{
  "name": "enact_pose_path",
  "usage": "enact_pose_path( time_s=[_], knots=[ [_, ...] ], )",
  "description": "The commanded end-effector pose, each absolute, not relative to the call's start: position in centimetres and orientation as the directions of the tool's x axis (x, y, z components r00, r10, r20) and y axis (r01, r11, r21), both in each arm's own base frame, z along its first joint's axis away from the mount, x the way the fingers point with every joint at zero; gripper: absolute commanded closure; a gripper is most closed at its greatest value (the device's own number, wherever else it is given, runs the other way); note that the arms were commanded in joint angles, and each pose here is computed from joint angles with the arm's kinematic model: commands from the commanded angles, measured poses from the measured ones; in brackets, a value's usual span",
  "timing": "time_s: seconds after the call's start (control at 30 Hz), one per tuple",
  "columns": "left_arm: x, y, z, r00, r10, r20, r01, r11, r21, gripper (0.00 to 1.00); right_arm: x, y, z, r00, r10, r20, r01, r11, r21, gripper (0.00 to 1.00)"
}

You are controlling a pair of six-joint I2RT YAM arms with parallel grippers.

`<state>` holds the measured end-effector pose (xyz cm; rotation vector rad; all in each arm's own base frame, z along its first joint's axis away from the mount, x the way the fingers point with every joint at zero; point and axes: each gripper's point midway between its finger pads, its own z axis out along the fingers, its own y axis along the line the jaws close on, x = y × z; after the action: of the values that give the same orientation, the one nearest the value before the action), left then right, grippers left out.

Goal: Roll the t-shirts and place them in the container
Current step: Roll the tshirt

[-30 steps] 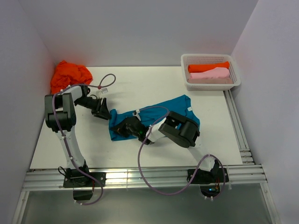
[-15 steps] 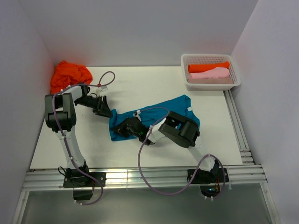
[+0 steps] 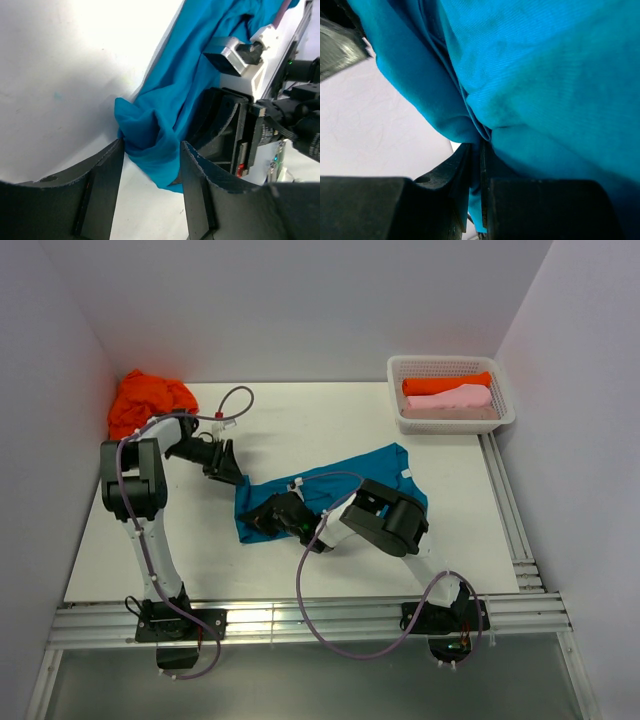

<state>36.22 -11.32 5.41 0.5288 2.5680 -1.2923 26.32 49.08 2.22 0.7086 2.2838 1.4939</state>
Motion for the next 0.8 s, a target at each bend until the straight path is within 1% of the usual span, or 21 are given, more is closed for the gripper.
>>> enact_pose_path(
  time_s=[0.0,0.07,0.13,0.17,0.2,0.23,0.27,0.33,0.4,0.47,0.63,0.67,0.73,0.77],
  knots=[
    [35.4,-11.6,5.7,-0.891,0.265,-0.369,0.454,0.549,-0.702,0.48,25.8,48.1,1.1,-0.828,0.560,-0.007,0.257,0.392,0.883,0.94],
    [35.6,-11.6,5.6,-0.890,0.264,-0.371,0.455,0.557,-0.694,0.51,25.8,48.1,1.1,-0.829,0.559,-0.006,0.257,0.390,0.884,0.94],
    [36.1,-11.5,5.3,-0.893,0.265,-0.364,0.449,0.577,-0.682,0.62,25.9,48.1,1.1,-0.829,0.559,-0.006,0.257,0.390,0.884,0.94],
    [36.6,-11.4,5.4,-0.891,0.264,-0.369,0.452,0.586,-0.673,0.77,25.9,48.1,1.2,-0.829,0.559,-0.006,0.257,0.389,0.885,0.95],
    [37.0,-11.1,5.4,-0.889,0.268,-0.372,0.456,0.599,-0.658,0.83,25.8,48.1,1.2,-0.829,0.559,-0.003,0.259,0.388,0.885,0.95],
    [37.2,-11.0,5.3,-0.891,0.268,-0.366,0.451,0.608,-0.653,0.87,25.8,48.0,1.1,-0.828,0.560,-0.003,0.261,0.390,0.883,0.96],
    [38.1,-10.9,5.8,-0.880,0.272,-0.389,0.469,0.616,-0.633,0.92,25.7,47.9,1.2,-0.828,0.560,-0.003,0.260,0.389,0.884,0.96],
    [38.9,-10.4,6.0,-0.874,0.279,-0.397,0.478,0.641,-0.601,0.96,25.6,47.8,1.1,-0.830,0.557,-0.006,0.259,0.396,0.881,0.96],
    [40.1,-10.0,6.6,-0.858,0.287,-0.427,0.500,0.657,-0.564,0.99,25.5,47.8,1.2,-0.832,0.555,-0.006,0.258,0.396,0.881,0.97],
    [40.9,-9.4,6.7,-0.846,0.306,-0.436,0.515,0.683,-0.518,1.00,25.4,47.6,1.3,-0.832,0.555,-0.006,0.259,0.397,0.880,0.97],
    [41.4,-8.8,6.2,-0.834,0.339,-0.435,0.530,0.711,-0.463,1.00,25.1,47.1,0.8,-0.831,0.556,-0.004,0.271,0.410,0.871,0.96],
    [41.1,-8.7,5.8,-0.837,0.347,-0.423,0.527,0.717,-0.455,1.00,24.9,47.0,0.5,-0.837,0.547,-0.020,0.264,0.435,0.861,0.94],
    [41.3,-8.4,5.5,-0.832,0.356,-0.426,0.532,0.730,-0.429,1.00,25.3,47.4,0.8,-0.841,0.538,-0.057,0.248,0.476,0.844,0.86],
    [41.0,-8.0,5.0,-0.836,0.361,-0.412,0.525,0.744,-0.413,1.00,24.9,46.8,0.0,-0.849,0.519,-0.101,0.242,0.550,0.800,0.81]
  ],
)
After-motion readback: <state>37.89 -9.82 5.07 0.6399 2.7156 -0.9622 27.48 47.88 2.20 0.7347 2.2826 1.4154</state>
